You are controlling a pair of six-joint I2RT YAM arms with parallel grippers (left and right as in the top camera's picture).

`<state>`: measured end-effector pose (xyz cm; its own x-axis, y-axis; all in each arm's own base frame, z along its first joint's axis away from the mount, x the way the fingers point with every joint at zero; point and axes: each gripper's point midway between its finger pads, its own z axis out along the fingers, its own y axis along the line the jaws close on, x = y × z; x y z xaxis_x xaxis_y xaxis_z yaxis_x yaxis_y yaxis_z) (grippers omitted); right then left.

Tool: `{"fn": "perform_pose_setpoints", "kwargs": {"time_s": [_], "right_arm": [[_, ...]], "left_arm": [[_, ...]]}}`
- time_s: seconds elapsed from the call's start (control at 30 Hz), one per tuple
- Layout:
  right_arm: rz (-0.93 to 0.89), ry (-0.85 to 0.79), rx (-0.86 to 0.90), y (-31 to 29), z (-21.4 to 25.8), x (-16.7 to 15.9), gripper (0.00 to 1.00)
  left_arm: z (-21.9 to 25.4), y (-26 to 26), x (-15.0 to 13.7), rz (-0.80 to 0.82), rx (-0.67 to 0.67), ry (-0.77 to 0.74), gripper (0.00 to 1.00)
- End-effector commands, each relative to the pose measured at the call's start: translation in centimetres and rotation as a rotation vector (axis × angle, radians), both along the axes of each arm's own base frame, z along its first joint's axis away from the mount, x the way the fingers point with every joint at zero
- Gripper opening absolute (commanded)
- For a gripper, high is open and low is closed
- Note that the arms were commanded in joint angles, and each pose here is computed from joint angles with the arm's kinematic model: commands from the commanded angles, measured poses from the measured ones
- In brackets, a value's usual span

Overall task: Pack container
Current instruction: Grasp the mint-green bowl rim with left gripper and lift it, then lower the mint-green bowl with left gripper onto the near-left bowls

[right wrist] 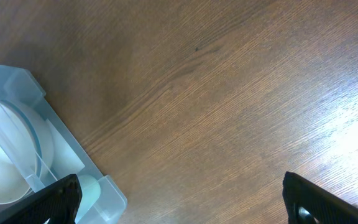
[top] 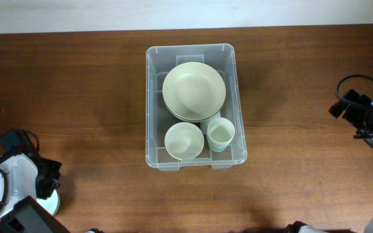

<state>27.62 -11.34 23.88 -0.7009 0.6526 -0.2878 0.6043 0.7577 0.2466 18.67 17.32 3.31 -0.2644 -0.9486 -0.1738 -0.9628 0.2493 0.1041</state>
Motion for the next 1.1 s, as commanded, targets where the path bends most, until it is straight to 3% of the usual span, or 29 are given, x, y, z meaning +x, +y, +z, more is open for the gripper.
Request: {"fn": "perform_pose_setpoints", "kwargs": {"time_s": [0.0,0.33,0.6,0.87,0.97,1.07], "right_arm": [[0.007,-0.008,0.002,0.0,0.2,0.0,0.99],[0.007,-0.008,0.002,0.0,0.2,0.0,0.99],[0.007,-0.008,0.002,0.0,0.2,0.0,0.99],[0.007,-0.008,0.002,0.0,0.2,0.0,0.99],[0.007,-0.008,0.001,0.0,0.2,0.0,0.99],[0.008,-0.008,0.001,0.0,0.2,0.0,0.99]], "left_arm": [[0.0,0.1,-0.3,0.001,0.007,0.008,0.01],[-0.2,-0.8,0.9,-0.056,-0.050,-0.044,0.01],[4.8,-5.0,7.9,-0.409,-0.071,-0.136,0.01],[15.3,-17.5,15.7,-0.858,-0.018,-0.312,0.01],[19.3,-24.7,16.5,-1.060,-0.011,-0.410,0.01],[20.7,-30.6,15.5,-1.223,-0.024,-0.460,0.01]]}}
